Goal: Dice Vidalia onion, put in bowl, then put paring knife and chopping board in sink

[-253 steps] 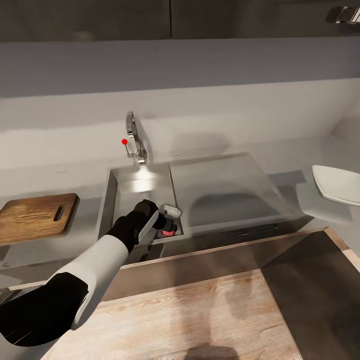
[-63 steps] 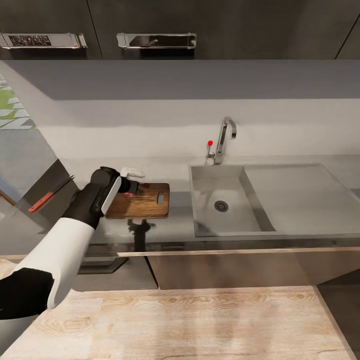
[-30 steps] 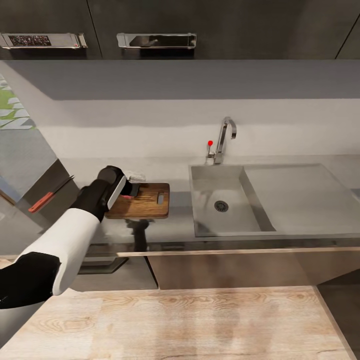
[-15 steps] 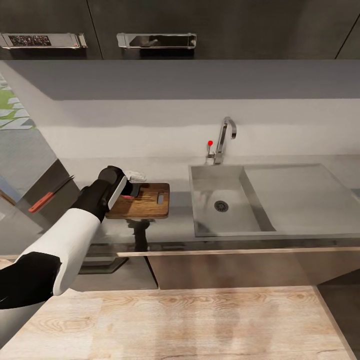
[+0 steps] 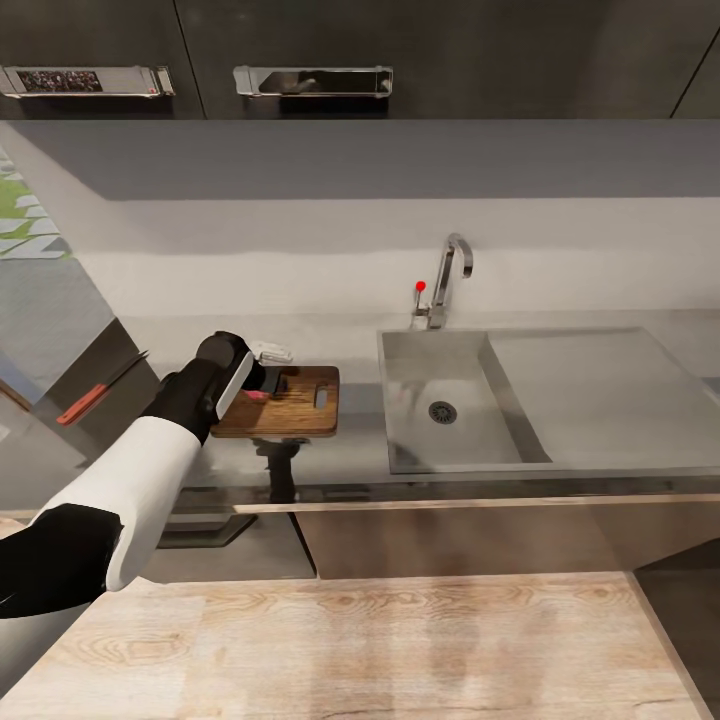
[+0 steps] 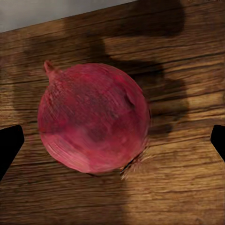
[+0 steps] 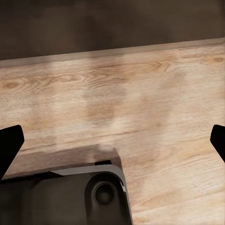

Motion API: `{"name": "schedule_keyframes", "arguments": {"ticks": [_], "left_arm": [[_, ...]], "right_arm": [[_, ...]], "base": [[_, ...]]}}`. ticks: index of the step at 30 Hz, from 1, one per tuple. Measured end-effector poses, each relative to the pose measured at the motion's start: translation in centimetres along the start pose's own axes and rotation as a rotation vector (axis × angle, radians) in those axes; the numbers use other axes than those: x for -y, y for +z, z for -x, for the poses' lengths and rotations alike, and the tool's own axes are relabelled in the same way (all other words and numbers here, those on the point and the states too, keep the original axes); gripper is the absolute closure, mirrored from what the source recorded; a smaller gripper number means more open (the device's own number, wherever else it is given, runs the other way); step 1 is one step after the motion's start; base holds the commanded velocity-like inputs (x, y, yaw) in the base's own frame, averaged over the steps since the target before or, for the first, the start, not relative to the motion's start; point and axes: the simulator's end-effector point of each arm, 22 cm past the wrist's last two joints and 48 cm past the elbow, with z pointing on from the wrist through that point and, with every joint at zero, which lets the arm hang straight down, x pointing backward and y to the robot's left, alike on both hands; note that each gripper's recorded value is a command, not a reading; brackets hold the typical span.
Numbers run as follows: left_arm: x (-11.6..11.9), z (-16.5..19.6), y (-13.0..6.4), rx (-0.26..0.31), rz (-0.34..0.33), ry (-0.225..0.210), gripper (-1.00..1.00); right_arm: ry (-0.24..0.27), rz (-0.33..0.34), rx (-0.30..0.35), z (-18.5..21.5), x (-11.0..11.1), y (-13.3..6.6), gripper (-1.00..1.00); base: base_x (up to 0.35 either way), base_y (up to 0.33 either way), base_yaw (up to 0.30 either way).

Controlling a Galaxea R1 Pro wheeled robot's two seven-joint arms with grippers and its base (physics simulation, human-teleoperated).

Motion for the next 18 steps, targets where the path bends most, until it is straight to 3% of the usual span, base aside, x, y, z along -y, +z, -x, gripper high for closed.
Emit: {"name": "schedule_keyframes", "arguments": {"ticks": [18], "left_arm": [[-0.07, 0.82, -0.55, 0.022, 0.001, -0.002, -1.0]], "right_arm": [[0.0, -0.001, 0.0, 0.0, 0.03, 0.0, -1.0]], "base": [[0.0, 0.0, 0.0]]}}
